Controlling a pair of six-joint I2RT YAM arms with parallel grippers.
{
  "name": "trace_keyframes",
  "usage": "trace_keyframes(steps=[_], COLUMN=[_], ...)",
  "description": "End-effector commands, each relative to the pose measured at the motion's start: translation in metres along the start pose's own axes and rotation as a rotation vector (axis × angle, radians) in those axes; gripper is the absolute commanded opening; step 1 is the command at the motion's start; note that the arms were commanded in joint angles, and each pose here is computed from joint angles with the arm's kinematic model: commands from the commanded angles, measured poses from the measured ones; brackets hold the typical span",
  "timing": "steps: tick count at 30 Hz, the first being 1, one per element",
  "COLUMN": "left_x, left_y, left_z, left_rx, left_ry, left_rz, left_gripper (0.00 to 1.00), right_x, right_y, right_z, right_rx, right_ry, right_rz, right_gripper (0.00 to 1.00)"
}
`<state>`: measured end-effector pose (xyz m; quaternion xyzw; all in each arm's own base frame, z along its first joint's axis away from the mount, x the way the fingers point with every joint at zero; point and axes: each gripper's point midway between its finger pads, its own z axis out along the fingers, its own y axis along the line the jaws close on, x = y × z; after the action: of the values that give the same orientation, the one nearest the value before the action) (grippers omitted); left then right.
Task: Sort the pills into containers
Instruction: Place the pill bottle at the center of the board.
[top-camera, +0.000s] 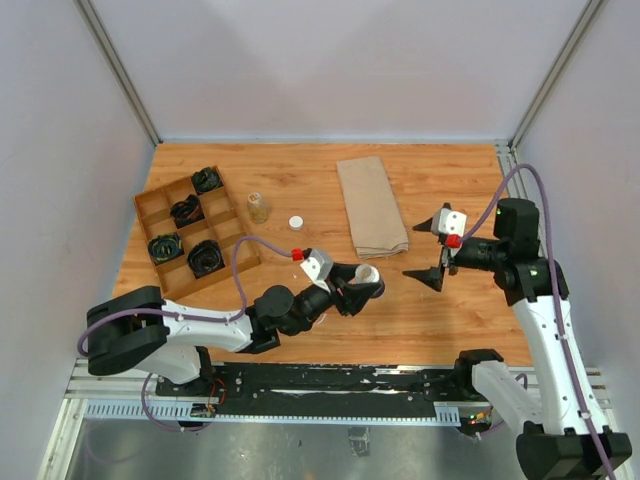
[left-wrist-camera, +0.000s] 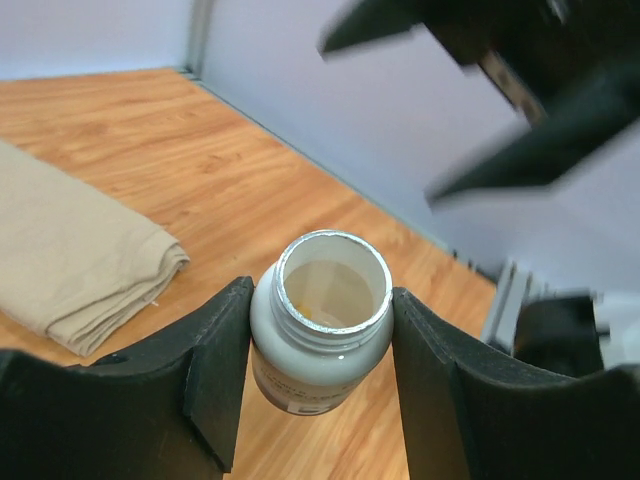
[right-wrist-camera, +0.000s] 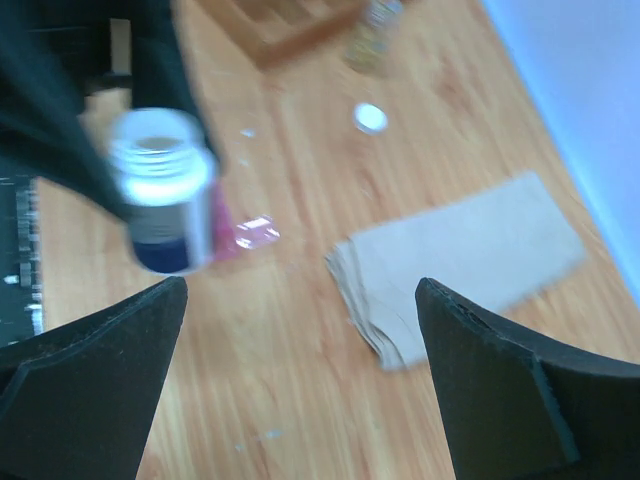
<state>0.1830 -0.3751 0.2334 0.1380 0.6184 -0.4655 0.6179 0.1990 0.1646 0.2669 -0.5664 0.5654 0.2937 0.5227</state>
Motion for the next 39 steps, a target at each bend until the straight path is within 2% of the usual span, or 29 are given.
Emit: trace_keyframes(steps=[1,5,9,13,18,22,25,26,28,30,32,39], left_x=[0.026,0.057,0.085,0.112,0.13,0.148,0.153,0.153,0.151,0.149,0.149,0.14], left_y=[-0.033,-0.047,-0.056,-0.051,-0.041,-0.032,-0.024,-0.021,-0.017,-0.012,-0.01,-0.008], left_z=[-0.018,-0.022,-0.015,-0.008,-0.004,-0.002,0.0,0.0,0.001,0.001,0.001,-0.005], left_rx=[0.311,0.467,0.553,0.566,0.547,0.556,0.536,0.525,0.492,0.466,0.452,0.43], left_ry=[0.089,0.15,0.199,0.249,0.253,0.284,0.287,0.283,0.269,0.258,0.254,0.237], left_rz=[0.301,0.41,0.439,0.458,0.478,0.448,0.42,0.416,0.405,0.4,0.397,0.368], left_gripper=[0.08,0.06,0.03,0.04,0.03,0.02,0.13,0.21,0.46,0.59,0.66,0.78], right_x=[0.029,0.039,0.051,0.06,0.063,0.067,0.068,0.068,0.068,0.067,0.066,0.059], right_y=[-0.047,-0.069,-0.076,-0.078,-0.075,-0.072,-0.071,-0.07,-0.069,-0.067,-0.066,-0.055], right_z=[-0.031,-0.036,-0.036,-0.033,-0.029,-0.025,-0.023,-0.022,-0.021,-0.02,-0.019,-0.015], right_rx=[0.293,0.421,0.468,0.459,0.43,0.407,0.395,0.392,0.382,0.372,0.363,0.293], right_ry=[0.134,0.109,0.111,0.124,0.117,0.112,0.107,0.104,0.1,0.094,0.088,0.059], right_rz=[0.121,0.213,0.26,0.29,0.306,0.324,0.328,0.328,0.329,0.328,0.325,0.297], right_gripper=[0.98,0.99,0.99,0.99,0.99,0.99,0.99,0.98,0.99,0.99,0.99,0.98])
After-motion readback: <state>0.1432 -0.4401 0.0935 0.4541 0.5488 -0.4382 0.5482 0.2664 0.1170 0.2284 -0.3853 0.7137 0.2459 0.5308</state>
